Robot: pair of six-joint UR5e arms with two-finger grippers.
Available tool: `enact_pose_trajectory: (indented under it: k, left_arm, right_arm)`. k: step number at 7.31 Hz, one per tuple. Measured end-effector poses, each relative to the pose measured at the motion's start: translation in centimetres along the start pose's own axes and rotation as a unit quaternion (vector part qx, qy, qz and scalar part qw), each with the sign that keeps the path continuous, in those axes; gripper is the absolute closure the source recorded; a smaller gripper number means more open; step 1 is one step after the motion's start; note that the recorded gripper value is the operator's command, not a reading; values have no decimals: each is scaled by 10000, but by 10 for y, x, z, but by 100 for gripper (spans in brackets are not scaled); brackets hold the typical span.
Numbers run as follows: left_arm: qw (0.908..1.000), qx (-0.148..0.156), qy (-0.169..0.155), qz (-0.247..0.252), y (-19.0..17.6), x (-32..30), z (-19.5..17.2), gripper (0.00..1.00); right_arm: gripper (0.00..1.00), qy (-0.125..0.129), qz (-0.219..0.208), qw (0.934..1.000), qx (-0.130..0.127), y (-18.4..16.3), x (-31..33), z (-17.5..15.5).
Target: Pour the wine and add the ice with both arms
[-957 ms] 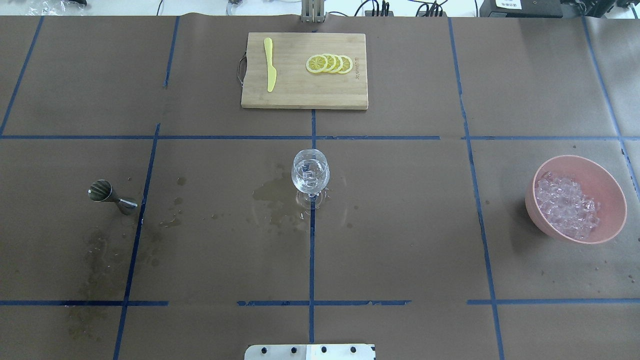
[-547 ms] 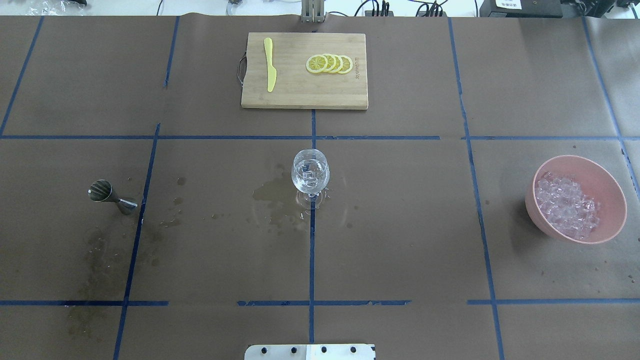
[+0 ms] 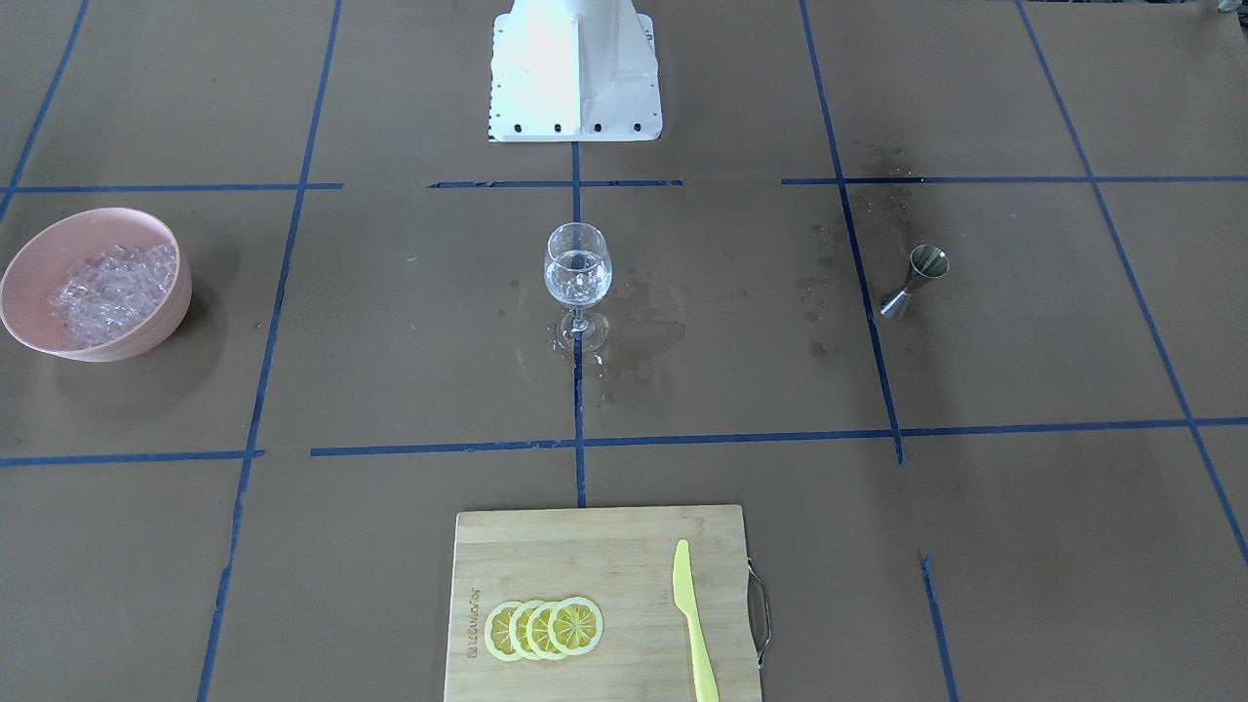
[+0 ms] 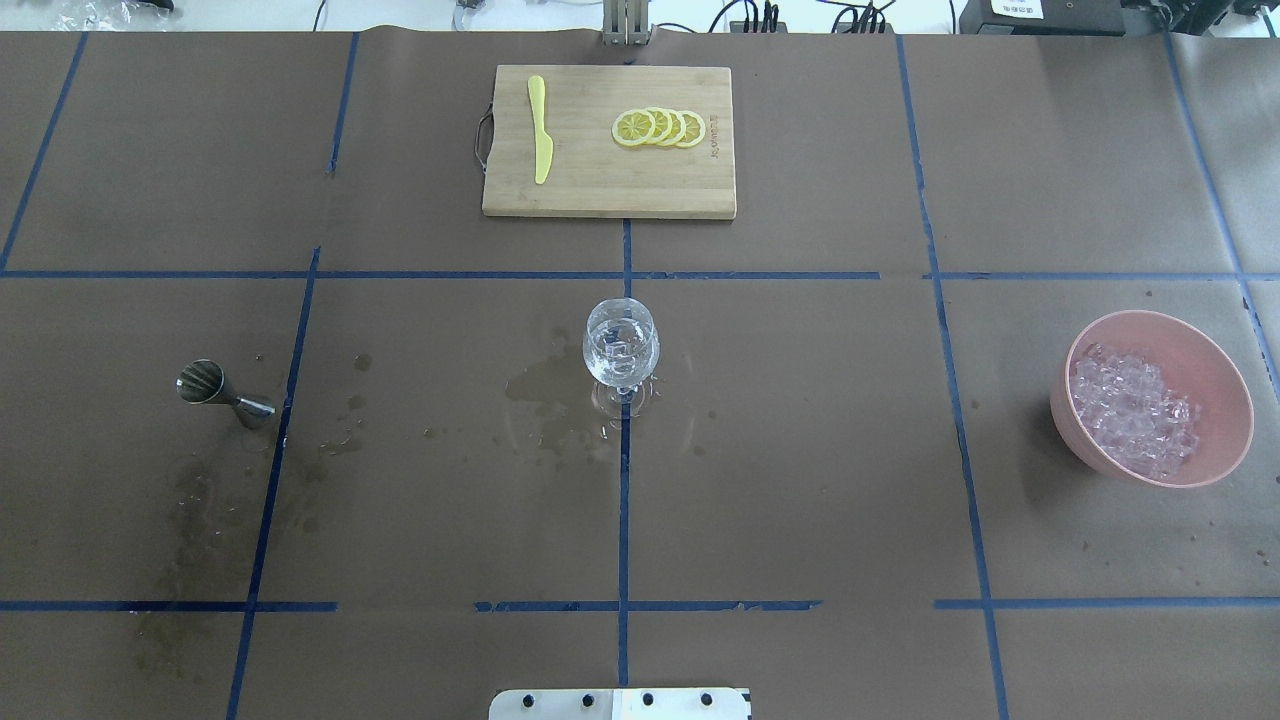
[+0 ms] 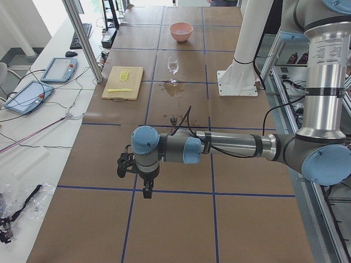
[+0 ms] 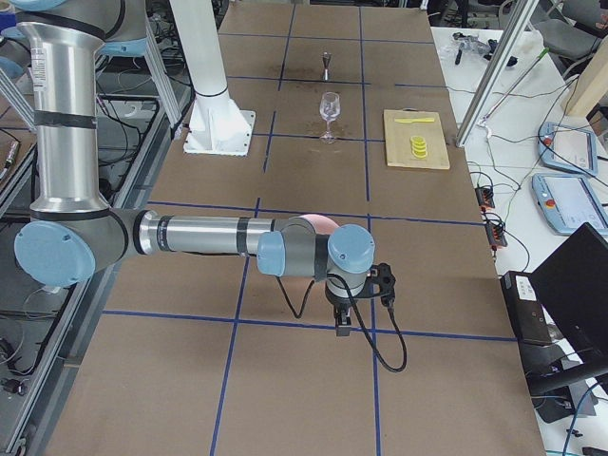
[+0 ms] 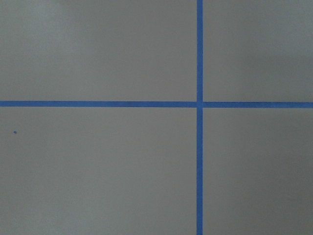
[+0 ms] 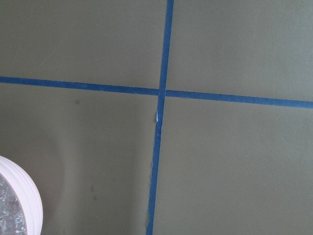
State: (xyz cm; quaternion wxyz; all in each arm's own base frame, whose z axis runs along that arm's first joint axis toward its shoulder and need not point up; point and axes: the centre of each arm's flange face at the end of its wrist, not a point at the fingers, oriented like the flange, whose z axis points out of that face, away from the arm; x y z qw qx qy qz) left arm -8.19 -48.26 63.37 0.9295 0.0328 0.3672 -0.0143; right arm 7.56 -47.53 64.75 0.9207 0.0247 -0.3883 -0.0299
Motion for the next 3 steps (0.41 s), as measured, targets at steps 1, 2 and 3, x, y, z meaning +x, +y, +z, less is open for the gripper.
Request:
enact_pose_trajectory:
  k: [1,2,3]
  left_arm:
    - [10000,13,0,14,0,0,0,0]
    - [10000,33,1,33,-1,0,0,0]
    - [10000,42,1,42,-1,0,0,0]
  right_arm:
    - [0,1,6,10000,-3,0,0,0]
    - [0,0,15,10000,-6,1,1,1]
    - [0,1,22,10000,-7,1,1,1]
